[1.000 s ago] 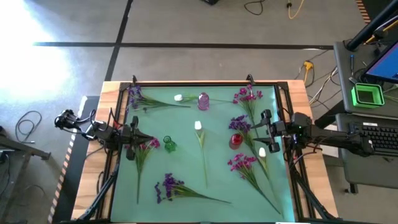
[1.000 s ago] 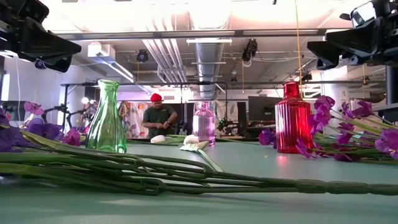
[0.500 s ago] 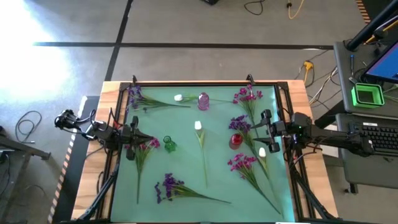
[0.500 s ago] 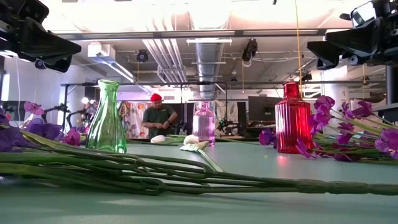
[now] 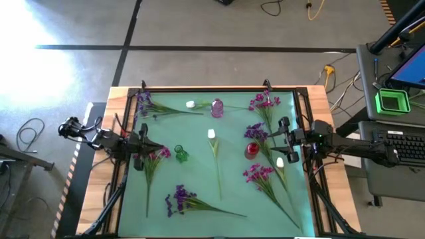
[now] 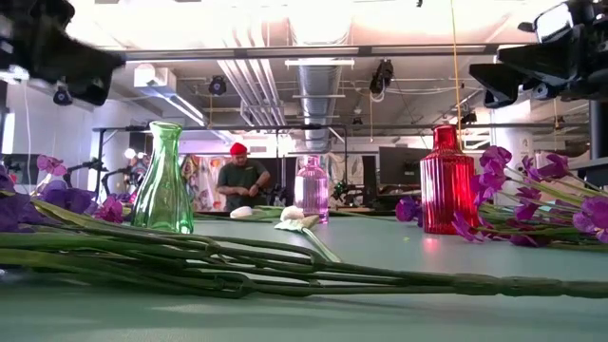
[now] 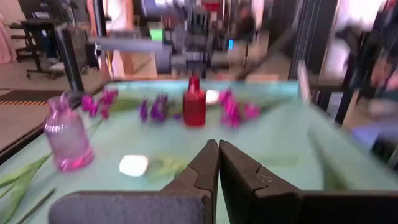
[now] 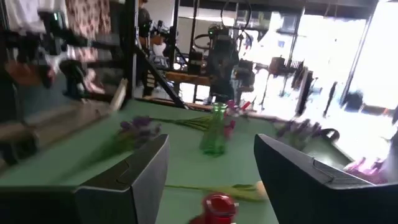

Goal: Sort flowers into vase by color
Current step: Put the middle white tulip into the purple flower vase

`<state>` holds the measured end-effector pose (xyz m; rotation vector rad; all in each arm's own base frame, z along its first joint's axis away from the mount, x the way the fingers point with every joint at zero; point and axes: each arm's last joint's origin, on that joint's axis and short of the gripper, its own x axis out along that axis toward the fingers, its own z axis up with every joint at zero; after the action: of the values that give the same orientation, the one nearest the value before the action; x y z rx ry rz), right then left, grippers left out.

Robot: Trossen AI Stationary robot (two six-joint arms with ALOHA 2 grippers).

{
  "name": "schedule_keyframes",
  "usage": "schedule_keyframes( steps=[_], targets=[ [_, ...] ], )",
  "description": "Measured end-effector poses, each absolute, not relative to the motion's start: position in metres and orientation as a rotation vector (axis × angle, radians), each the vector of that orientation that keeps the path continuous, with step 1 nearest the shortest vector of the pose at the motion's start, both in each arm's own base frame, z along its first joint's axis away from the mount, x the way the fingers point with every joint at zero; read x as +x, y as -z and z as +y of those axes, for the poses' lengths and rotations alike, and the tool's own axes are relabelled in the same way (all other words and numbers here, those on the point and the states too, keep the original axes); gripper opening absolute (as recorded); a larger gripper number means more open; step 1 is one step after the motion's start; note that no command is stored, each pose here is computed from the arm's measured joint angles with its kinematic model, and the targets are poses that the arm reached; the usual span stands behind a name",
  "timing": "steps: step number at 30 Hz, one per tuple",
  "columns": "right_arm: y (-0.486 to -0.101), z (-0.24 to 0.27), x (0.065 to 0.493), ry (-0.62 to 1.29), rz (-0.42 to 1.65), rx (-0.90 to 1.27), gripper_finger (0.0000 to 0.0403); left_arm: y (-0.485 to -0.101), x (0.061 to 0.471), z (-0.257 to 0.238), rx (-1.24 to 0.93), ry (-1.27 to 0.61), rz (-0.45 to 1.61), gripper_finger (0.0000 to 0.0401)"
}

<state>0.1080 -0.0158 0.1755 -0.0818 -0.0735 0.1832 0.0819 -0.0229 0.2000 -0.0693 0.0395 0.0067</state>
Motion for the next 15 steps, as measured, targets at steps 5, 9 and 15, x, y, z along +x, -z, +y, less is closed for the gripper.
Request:
schedule_keyframes(
  steps=[5, 9, 15],
  targets=[
    [-0.179, -0.016, 0.108, -0.202, -0.069, 0.355, 0.0228, -0.225, 0.080, -0.022, -0.206, 0.007, -0.204, 0.0000],
    [-0.182, -0.016, 0.108, -0.213, -0.083, 0.457, 0.0228, -0.241, 0.075, -0.020, -0.277, 0.016, -0.364, 0.0000],
    [-0.195, -0.021, 0.113, -0.073, -0.093, 0.551, 0.0228, -0.254, 0.069, -0.017, -0.386, 0.034, -0.508, 0.0000]
  ],
)
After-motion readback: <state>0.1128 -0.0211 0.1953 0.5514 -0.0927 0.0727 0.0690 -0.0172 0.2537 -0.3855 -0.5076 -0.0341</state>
